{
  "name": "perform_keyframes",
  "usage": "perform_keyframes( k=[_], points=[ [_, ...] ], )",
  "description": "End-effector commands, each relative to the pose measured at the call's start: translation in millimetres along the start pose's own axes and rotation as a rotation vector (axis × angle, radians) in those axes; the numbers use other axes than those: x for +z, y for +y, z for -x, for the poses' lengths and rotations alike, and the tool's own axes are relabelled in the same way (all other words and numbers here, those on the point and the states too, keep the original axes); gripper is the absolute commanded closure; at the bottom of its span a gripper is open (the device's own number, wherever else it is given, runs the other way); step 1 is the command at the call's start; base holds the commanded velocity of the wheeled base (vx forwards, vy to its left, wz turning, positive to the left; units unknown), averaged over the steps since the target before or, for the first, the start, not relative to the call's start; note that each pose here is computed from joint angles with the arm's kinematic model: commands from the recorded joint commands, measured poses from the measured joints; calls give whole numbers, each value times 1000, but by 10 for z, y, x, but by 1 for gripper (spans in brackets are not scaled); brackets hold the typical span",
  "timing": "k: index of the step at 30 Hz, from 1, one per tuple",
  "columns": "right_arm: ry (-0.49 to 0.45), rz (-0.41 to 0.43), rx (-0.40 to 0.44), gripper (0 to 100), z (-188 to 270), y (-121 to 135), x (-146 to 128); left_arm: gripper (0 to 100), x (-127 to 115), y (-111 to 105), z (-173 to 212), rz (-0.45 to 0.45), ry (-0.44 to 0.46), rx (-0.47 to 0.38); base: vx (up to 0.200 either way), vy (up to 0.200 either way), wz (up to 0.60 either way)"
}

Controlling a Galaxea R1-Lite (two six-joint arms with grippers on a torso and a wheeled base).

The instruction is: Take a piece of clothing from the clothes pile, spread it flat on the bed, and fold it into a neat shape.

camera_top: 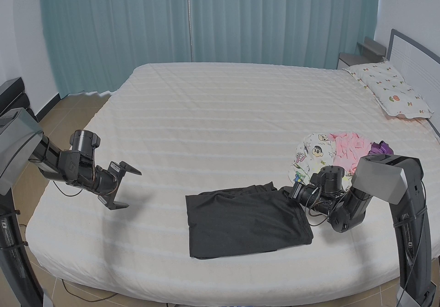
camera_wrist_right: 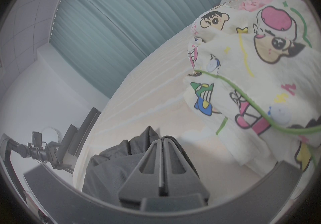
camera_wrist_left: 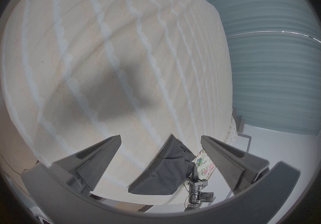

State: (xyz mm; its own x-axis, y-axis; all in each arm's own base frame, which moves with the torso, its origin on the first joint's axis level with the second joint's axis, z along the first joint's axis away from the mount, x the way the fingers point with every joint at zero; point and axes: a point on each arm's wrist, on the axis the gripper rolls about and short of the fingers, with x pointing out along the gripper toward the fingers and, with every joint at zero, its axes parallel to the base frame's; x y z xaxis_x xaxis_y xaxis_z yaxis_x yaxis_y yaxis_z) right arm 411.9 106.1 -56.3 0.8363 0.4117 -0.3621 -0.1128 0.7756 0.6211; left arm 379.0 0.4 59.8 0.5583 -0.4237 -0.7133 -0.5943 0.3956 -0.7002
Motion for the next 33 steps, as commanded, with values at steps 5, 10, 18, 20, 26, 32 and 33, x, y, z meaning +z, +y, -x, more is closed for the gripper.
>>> perform_keyframes(
  k=[5, 10, 18, 20, 26, 32, 33],
  points=[
    [-57, -36, 5, 100, 29, -60, 128, 0, 2, 5, -5, 1, 0, 2, 0, 0, 0],
    [-78, -42, -13, 100, 27, -94, 158, 0, 2, 5, -5, 3, 0, 2, 0, 0, 0],
    [-86, -45, -27, 0, 32, -121, 168, 0, 1, 7, -5, 4, 1, 3, 0, 0, 0],
    [-86, -45, -27, 0, 32, -117, 162, 0, 2, 5, -5, 1, 0, 2, 0, 0, 0],
    [-97, -47, -19, 0, 104, -78, 197, 0, 2, 5, -5, 1, 0, 2, 0, 0, 0],
    [-103, -53, 4, 0, 255, -17, 149, 0, 3, 3, -4, 5, -1, 2, 0, 0, 0],
    [-100, -53, 3, 0, 273, -17, 121, 0, 3, 3, -4, 6, -1, 2, 0, 0, 0]
  ],
)
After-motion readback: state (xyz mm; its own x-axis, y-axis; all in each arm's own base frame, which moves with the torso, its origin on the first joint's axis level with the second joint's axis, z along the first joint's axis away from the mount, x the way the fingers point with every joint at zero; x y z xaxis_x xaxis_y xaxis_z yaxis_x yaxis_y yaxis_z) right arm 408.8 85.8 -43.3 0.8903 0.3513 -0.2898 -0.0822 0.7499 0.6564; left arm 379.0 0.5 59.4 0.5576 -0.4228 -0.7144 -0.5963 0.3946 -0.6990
